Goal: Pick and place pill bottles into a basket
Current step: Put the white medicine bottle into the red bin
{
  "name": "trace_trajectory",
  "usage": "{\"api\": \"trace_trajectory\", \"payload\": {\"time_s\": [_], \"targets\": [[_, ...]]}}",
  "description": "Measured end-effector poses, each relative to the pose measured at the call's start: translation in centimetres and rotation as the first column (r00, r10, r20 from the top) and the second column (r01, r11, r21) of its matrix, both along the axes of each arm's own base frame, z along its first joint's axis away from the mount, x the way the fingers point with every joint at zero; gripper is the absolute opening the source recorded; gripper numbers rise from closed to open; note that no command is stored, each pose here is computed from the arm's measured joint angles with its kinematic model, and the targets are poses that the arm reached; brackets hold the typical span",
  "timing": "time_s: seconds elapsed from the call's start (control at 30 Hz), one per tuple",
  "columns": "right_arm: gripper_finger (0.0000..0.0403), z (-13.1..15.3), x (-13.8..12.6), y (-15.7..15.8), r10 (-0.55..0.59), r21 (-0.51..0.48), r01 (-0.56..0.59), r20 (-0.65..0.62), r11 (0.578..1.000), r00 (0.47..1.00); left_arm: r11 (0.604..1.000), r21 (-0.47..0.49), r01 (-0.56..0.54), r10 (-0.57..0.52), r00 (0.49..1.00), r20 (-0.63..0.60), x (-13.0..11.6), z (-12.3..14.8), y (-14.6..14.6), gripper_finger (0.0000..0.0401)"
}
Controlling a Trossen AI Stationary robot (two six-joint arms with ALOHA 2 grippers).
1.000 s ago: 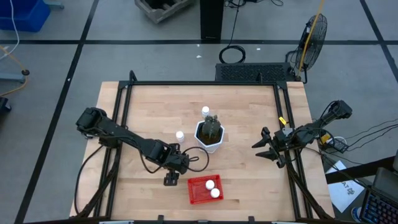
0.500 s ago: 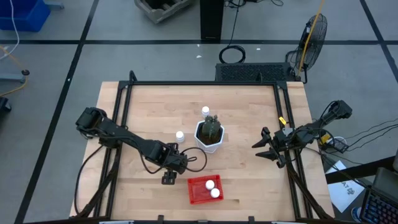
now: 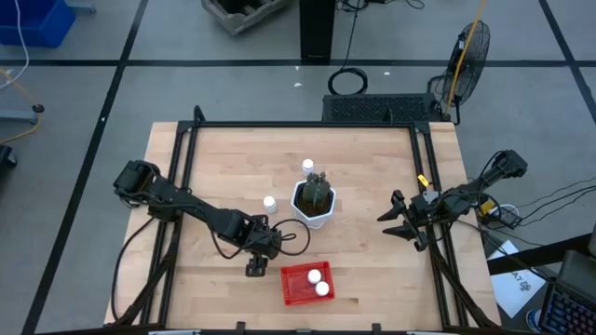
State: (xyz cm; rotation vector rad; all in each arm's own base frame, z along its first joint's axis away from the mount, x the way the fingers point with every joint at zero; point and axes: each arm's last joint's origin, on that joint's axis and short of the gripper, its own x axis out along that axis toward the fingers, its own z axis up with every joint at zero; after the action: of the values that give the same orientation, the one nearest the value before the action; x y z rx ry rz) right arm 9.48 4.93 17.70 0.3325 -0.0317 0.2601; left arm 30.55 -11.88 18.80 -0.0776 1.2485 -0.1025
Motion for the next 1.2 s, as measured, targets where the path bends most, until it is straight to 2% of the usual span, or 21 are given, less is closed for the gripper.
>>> {"api": "trace_trajectory", "payload": {"time_s": [0.27,0.67,0.87,1.0,1.2], "targets": [[0.0176,0.0,0.0,0.0,0.000,0.000,0.000,0.000,1.000,1.000,1.000,-0.015,-0.021,0.021,1.000,-0.014,0.0,0.0,0.2,0.0272],[0.0176,0.0,0.0,0.0,0.000,0.000,0.000,0.000,1.000,1.000,0.998,-0.039,-0.045,0.045,0.999,-0.011,0.2,0.1,0.5,0.0165],[0.0172,0.0,0.0,0.0,0.000,0.000,0.000,0.000,1.000,1.000,0.995,-0.055,-0.081,0.080,0.996,-0.027,0.2,0.1,0.6,0.0169],[0.0174,0.0,0.0,0.0,0.000,0.000,0.000,0.000,1.000,1.000,0.994,-0.093,-0.066,0.061,0.996,-0.059,0.2,0.6,0.5,0.0184],[0.0174,0.0,0.0,0.0,0.000,0.000,0.000,0.000,1.000,1.000,0.990,-0.128,-0.064,0.061,0.998,-0.025,0.3,2.8,0.0,0.0164]]}}
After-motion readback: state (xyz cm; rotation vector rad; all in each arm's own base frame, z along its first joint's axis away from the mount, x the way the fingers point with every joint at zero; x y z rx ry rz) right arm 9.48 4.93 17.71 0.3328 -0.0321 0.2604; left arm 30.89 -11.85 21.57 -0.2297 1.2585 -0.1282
